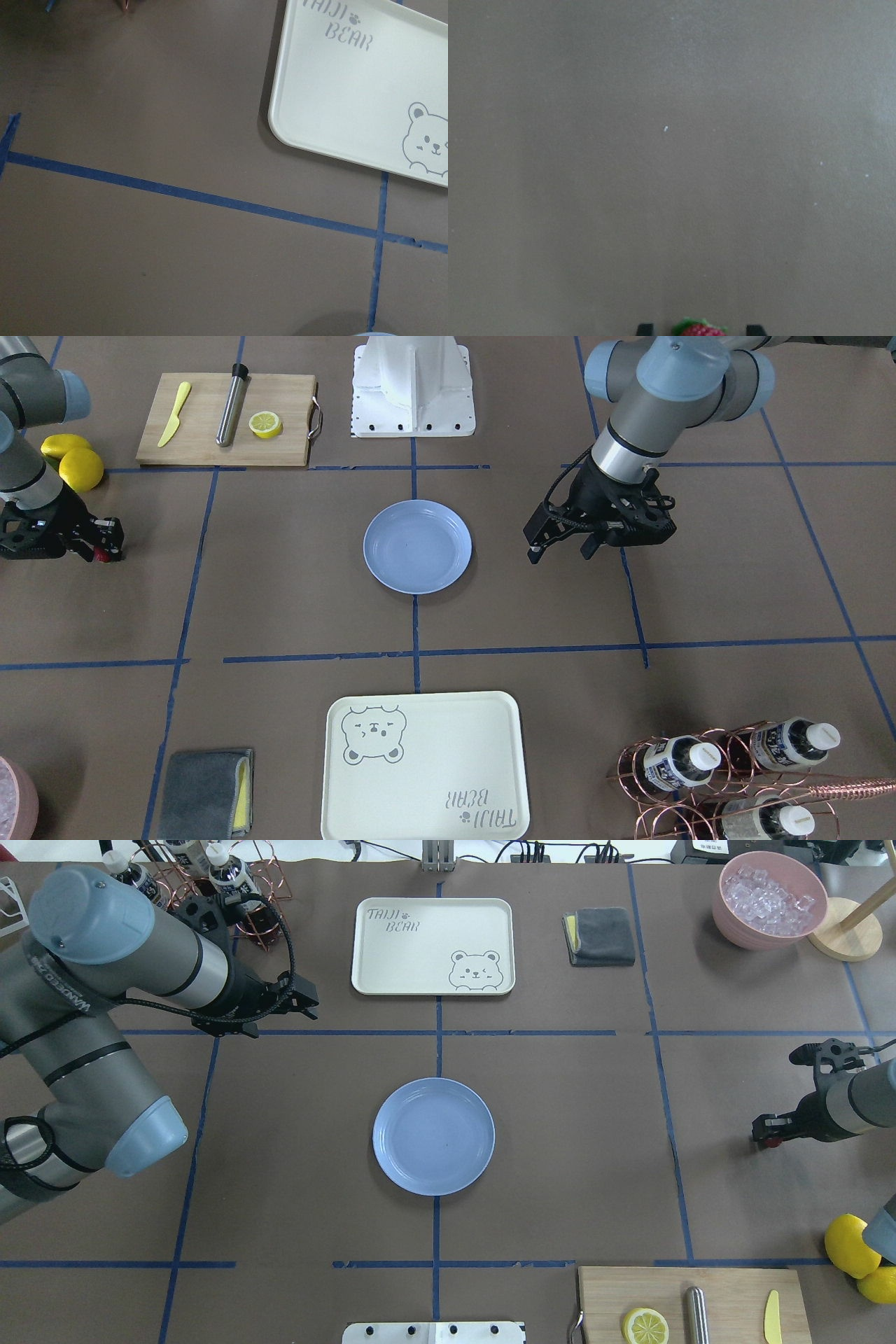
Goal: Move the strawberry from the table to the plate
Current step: 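Carry the red strawberry with the right gripper toward the blue plate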
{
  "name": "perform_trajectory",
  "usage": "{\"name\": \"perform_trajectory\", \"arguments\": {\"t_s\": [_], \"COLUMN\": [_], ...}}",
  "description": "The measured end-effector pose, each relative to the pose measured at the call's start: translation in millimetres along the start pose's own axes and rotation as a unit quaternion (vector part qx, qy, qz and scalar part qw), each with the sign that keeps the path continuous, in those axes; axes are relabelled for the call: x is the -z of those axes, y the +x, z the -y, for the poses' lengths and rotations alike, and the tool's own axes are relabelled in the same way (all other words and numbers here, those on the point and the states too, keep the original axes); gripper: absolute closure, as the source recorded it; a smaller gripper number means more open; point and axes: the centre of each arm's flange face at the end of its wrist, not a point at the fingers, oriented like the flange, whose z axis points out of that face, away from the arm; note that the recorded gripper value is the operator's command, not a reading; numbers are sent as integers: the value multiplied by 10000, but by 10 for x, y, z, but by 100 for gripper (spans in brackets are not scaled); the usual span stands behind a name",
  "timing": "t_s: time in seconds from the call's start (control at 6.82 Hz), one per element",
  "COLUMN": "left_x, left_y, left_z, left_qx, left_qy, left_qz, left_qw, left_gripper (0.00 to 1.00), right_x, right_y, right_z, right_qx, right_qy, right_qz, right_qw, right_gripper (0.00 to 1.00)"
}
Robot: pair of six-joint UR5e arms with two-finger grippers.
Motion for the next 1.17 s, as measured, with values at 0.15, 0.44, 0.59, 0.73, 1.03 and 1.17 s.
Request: {"name": "perform_trajectory", "arguments": {"t_s": [0.15, 0.44, 0.59, 0.73, 1.03, 1.17], "left_x": [0, 2, 11, 49, 219, 308], "left_y": [0, -1, -4, -22, -182, -351], "left_z": [1, 3, 15, 68, 348, 527], "left_qx": [0, 5, 9, 28, -211, -496], "left_qy": [1, 3, 12, 53, 171, 225], "left_qz": [-1, -1, -2, -1, 177, 383], "left_qw": [10000, 10000, 10000, 10000, 9995, 9978], "left_gripper": [0, 0, 0, 0, 0, 0], "right_x": [-1, 6, 33, 132, 525, 719], "right_y": [7, 2, -28, -124, -470, -748], "right_z": [-4, -6, 2, 15, 100, 254], "right_qx": [-3, 1, 19, 68, 157, 197], "right_qy": [-4, -1, 13, 56, 107, 146], "right_qz": [-4, 2, 37, 142, 556, 791], "right_qw": [10000, 10000, 10000, 9999, 9983, 9966], "right_gripper": [78, 100, 100, 100, 100, 100]}}
